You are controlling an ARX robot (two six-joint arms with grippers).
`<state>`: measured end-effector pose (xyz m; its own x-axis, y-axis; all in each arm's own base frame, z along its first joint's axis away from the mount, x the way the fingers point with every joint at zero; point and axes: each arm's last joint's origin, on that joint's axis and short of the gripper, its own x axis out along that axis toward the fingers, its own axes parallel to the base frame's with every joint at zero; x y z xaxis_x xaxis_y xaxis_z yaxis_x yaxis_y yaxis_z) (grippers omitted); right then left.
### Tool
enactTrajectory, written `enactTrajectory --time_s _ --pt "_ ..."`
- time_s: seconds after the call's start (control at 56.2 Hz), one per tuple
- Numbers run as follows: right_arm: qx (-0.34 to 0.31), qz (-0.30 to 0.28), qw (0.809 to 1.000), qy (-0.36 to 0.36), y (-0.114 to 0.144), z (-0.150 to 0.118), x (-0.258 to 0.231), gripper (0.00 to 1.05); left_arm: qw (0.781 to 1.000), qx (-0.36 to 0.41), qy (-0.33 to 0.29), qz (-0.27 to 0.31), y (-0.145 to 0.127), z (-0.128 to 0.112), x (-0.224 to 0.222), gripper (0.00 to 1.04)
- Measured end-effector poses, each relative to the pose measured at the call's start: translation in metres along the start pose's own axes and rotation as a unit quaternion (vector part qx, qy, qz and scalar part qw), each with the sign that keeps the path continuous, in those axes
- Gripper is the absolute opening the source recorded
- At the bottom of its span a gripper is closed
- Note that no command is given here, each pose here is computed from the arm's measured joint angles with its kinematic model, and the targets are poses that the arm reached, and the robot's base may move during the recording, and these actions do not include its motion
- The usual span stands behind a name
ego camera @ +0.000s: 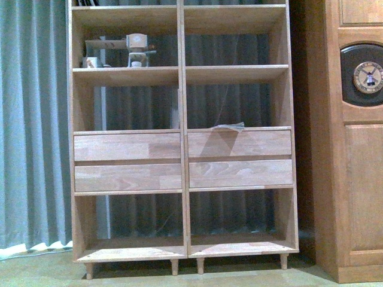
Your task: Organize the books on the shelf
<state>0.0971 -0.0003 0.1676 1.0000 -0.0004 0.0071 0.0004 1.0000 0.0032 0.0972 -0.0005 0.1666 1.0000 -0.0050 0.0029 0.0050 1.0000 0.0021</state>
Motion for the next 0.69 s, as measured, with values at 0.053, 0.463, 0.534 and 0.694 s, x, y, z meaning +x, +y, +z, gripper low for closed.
enactTrajectory --time_s 0.053,0.463,0.534,0.694 --pt "0.000 0.000 1.000 0.000 0.0000 0.0000 0.0000 0.98 1.000 0.000 0.000 0.000 0.0000 0.0000 0.0000 0.97" --pt "0.000 0.000 1.000 0.000 0.0000 0.0000 0.0000 0.98 1.000 0.000 0.000 0.000 0.0000 0.0000 0.0000 0.97" --pt "0.000 0.000 1.000 0.000 0.0000 0.0000 0.0000 0.98 1.000 0.000 0.000 0.000 0.0000 0.0000 0.0000 0.97" --pt "0.000 0.000 1.000 0.000 0.0000 0.0000 0.0000 0.98 1.000 0.000 0.000 0.000 0.0000 0.0000 0.0000 0.97"
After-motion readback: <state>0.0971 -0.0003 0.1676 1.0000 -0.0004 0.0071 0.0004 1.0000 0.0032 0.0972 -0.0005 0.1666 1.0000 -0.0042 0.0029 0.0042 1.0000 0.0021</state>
